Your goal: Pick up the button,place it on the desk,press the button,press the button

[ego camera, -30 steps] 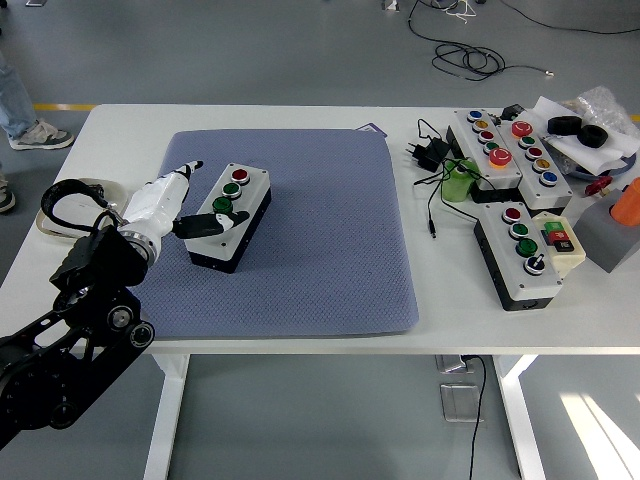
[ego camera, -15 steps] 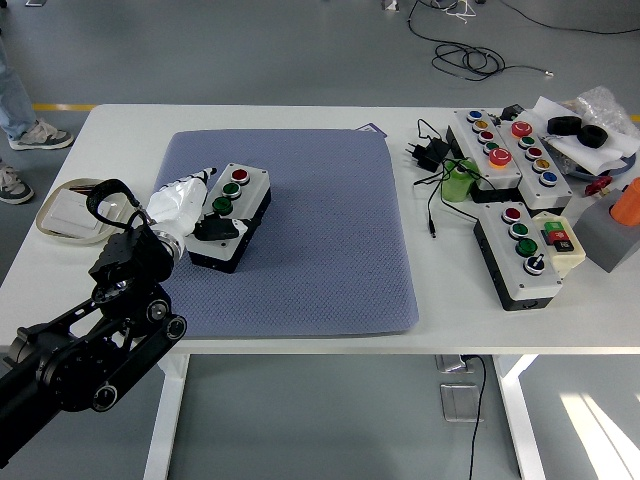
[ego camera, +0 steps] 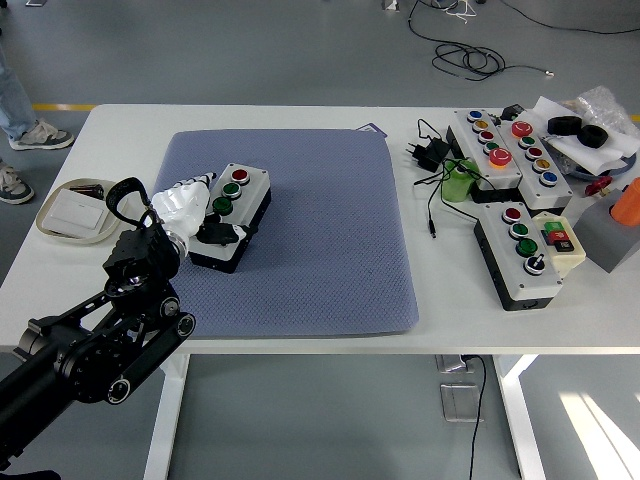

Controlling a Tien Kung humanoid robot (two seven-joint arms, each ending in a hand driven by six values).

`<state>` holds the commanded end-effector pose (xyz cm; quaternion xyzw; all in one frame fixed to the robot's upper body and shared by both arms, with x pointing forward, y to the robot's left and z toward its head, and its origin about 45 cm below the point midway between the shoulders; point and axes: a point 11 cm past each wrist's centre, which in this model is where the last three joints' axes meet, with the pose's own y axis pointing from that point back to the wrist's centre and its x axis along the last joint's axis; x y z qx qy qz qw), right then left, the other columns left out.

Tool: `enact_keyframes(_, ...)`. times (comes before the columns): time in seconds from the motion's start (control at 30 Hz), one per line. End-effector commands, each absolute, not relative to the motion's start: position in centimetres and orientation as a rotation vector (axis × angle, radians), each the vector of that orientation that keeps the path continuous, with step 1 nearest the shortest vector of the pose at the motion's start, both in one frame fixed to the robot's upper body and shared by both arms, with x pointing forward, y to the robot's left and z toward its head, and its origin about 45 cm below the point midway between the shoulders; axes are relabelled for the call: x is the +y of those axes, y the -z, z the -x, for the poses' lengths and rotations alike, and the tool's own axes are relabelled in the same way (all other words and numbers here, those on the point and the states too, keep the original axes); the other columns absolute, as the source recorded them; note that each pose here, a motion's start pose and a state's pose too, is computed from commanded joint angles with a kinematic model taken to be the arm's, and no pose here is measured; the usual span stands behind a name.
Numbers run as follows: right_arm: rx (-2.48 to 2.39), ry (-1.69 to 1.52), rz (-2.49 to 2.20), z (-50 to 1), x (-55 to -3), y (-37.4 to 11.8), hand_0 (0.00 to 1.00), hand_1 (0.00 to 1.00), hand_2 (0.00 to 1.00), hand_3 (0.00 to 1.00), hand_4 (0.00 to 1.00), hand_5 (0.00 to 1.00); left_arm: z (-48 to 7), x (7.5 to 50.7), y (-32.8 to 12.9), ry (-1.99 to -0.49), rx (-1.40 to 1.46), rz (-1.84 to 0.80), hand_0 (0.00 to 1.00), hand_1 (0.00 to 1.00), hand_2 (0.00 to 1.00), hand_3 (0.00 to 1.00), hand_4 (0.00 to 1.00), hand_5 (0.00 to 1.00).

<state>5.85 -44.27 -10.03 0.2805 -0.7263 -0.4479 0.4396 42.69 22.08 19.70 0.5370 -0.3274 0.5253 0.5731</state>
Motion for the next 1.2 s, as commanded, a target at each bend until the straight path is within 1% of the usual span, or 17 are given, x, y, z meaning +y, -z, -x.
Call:
enact_keyframes(0.1, -1.803, 1.111, -0.697, -5.8, -44.3, 10.0, 0.787, 0.797, 0.817, 0.751, 0.412, 0.479, -42.8, 22.1, -19.7, -1.224, -0.783, -1.274, 0.780, 0.970, 0.998, 0.998, 0.998, 0.607)
enact_keyframes(0.13, -1.803, 1.111, -0.697, -5.8, -44.3, 10.0, 0.787, 0.797, 0.817, 0.751, 0.412, 0.479, -42.9, 22.0, -19.7, -1.216, -0.792, -1.284, 0.701, 0.912, 0.998, 0.998, 0.998, 0.552)
enact_keyframes(0.3, -1.804, 1.111, -0.698, -5.9, -44.2, 10.0, 0.787, 0.797, 0.817, 0.751, 0.412, 0.479, -43.2, 22.0, -19.4, -1.184, -0.812, -1.323, 0.701, 0.912, 0.998, 0.998, 0.998, 0.552)
enact_keyframes(0.33, -1.804, 1.110, -0.698, -5.9, -44.2, 10.0, 0.787, 0.797, 0.817, 0.751, 0.412, 0.479, -43.2, 22.0, -19.4, -1.178, -0.816, -1.331, 0.619, 0.812, 0.974, 0.998, 0.998, 0.499)
enact_keyframes(0.5, -1.809, 1.107, -0.700, -6.2, -44.3, 10.0, 0.787, 0.797, 0.817, 0.751, 0.412, 0.479, -43.6, 22.4, -19.1, -1.157, -0.822, -1.373, 0.619, 0.812, 0.974, 0.998, 0.998, 0.499)
enact_keyframes(0.53, -1.810, 1.106, -0.700, -6.2, -44.3, 10.0, 0.787, 0.797, 0.817, 0.751, 0.412, 0.479, -43.7, 22.6, -19.0, -1.152, -0.824, -1.386, 0.535, 0.696, 0.859, 0.998, 0.981, 0.441)
enact_keyframes(0.7, -1.812, 1.104, -0.701, -6.3, -44.3, 9.9, 0.787, 0.797, 0.817, 0.751, 0.412, 0.479, -43.8, 22.8, -19.1, -1.148, -0.842, -1.403, 0.535, 0.696, 0.859, 0.998, 0.981, 0.441)
enact_keyframes(0.73, -1.813, 1.104, -0.701, -6.3, -44.3, 9.9, 0.787, 0.797, 0.817, 0.751, 0.412, 0.479, -43.8, 22.8, -19.1, -1.149, -0.846, -1.403, 0.477, 0.602, 0.730, 0.998, 0.973, 0.413)
enact_keyframes(0.9, -1.816, 1.098, -0.699, -6.4, -44.5, 9.9, 0.787, 0.797, 0.817, 0.751, 0.412, 0.479, -43.9, 22.7, -19.6, -1.151, -0.885, -1.407, 0.477, 0.602, 0.730, 0.998, 0.973, 0.413)
enact_keyframes(0.93, -1.816, 1.097, -0.698, -6.4, -44.5, 9.8, 0.787, 0.797, 0.817, 0.751, 0.412, 0.479, -43.9, 22.6, -19.6, -1.146, -0.892, -1.410, 0.406, 0.527, 0.598, 0.958, 0.946, 0.338)
enact_keyframes(1.1, -1.820, 1.090, -0.693, -6.4, -44.7, 9.8, 0.787, 0.797, 0.817, 0.751, 0.412, 0.479, -43.9, 22.8, -19.4, -1.121, -0.896, -1.433, 0.406, 0.527, 0.598, 0.958, 0.946, 0.338)
enact_keyframes(1.13, -1.822, 1.089, -0.691, -6.4, -44.7, 9.8, 0.787, 0.797, 0.817, 0.751, 0.412, 0.479, -43.9, 22.9, -19.3, -1.117, -0.895, -1.438, 0.306, 0.440, 0.499, 0.857, 0.927, 0.292)
enact_keyframes(1.2, -1.825, 1.088, -0.688, -6.4, -44.7, 9.7, 0.787, 0.797, 0.817, 0.751, 0.412, 0.479, -43.9, 23.0, -19.1, -1.103, -0.894, -1.451, 0.306, 0.440, 0.499, 0.857, 0.927, 0.292)
